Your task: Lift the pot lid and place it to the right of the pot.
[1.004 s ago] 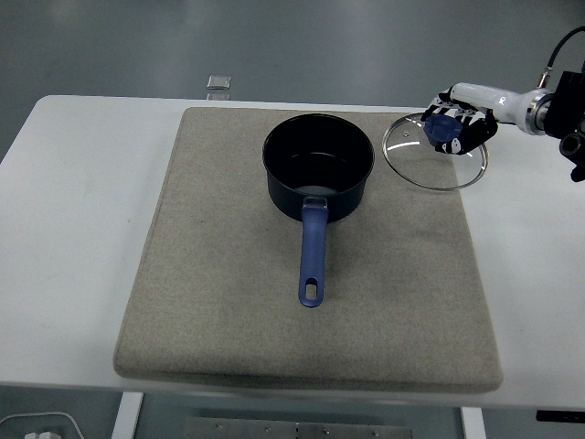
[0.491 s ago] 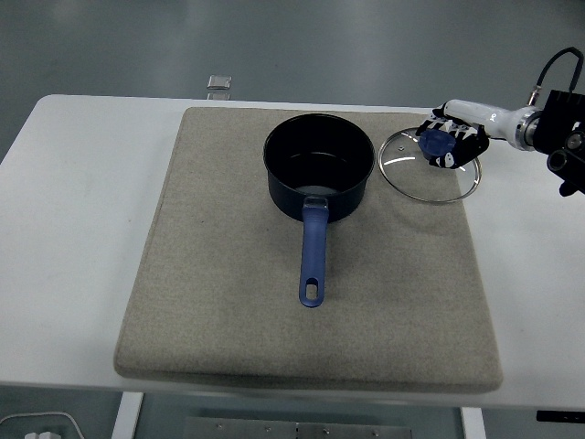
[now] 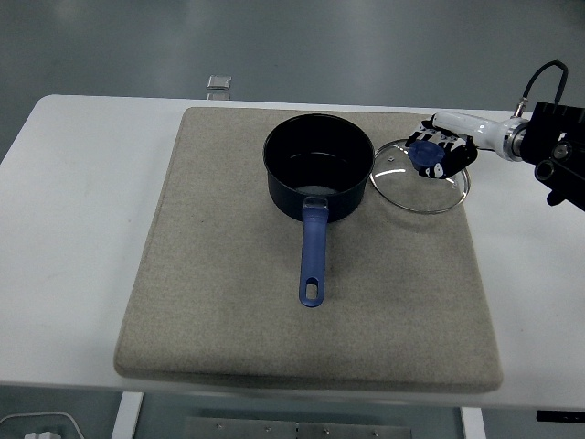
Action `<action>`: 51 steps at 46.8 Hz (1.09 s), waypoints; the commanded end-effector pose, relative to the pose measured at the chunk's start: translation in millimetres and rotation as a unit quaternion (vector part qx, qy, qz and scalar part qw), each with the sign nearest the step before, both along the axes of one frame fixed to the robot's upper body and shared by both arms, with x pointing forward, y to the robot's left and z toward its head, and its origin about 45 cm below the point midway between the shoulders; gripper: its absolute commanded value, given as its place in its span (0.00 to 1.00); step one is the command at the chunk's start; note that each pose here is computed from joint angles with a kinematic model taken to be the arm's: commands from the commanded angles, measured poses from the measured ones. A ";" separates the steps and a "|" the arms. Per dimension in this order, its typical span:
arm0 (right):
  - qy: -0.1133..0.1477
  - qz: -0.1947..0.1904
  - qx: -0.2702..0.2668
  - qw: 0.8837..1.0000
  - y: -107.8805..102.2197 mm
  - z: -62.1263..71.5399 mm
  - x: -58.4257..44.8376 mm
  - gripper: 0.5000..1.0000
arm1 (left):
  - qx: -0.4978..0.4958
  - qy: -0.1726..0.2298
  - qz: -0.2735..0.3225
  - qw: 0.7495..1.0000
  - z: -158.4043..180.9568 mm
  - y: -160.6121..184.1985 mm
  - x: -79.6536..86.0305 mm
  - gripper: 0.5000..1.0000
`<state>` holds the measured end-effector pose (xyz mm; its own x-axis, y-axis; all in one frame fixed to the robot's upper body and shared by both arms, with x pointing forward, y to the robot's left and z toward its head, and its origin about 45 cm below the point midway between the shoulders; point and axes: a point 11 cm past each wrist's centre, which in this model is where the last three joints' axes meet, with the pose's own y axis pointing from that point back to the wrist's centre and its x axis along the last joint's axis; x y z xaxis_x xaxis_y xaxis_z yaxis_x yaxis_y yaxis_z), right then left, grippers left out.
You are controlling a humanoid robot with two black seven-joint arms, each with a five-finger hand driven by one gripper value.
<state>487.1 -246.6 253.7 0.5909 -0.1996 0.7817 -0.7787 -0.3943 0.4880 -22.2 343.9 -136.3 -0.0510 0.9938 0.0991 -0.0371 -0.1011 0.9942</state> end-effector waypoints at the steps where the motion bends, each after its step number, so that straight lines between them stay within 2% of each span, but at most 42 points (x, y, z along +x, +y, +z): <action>1: -0.005 -0.003 0.003 1.000 -0.2 1.1 0.7 0.50 | 0.000 0.000 0.000 1.000 0.0 -0.1 0.1 1.00; 4: -0.003 -0.002 0.004 1.000 0.6 0.1 0.3 0.53 | 0.000 0.000 0.000 1.000 0.0 -0.1 -0.1 1.00; 9: -0.004 -0.002 0.005 1.000 0.1 1.4 0.7 0.71 | 0.000 0.000 0.000 1.000 0.0 -0.1 -0.1 1.00; 12: -0.005 -0.002 0.007 1.000 1.0 2.8 1.0 0.73 | 0.000 0.000 0.000 1.000 0.0 -0.1 -0.1 1.00; 15: -0.005 -0.002 0.007 1.000 0.8 3.7 1.6 0.80 | 0.000 0.000 0.000 1.000 0.0 -0.1 -0.1 1.00; 25: -0.006 0.000 0.010 1.000 0.0 10.2 2.6 0.80 | 0.001 0.000 0.000 1.000 0.1 0.4 0.0 1.00; 29: -0.017 0.002 0.014 1.000 1.1 25.9 7.2 0.80 | 0.001 0.000 0.000 1.000 0.1 0.4 0.0 1.00; 38: 0.002 -0.010 0.084 0.996 5.4 44.0 9.7 0.80 | 0.000 0.000 0.000 1.000 0.0 -0.1 -0.1 1.00; 46: 0.014 -0.018 0.123 0.992 9.5 44.5 9.2 0.80 | 0.000 0.000 0.000 1.000 0.0 -0.1 -0.1 1.00; 51: 0.028 -0.030 0.165 0.986 12.3 44.8 8.7 0.80 | 0.000 0.000 0.001 1.000 0.0 -0.1 0.1 1.00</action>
<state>496.1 -236.1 298.6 0.6051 -0.4262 0.6725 -0.7808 -0.4828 0.3966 -22.3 343.9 -136.3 -0.0510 0.9938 0.0992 -0.0368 -0.1011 0.9942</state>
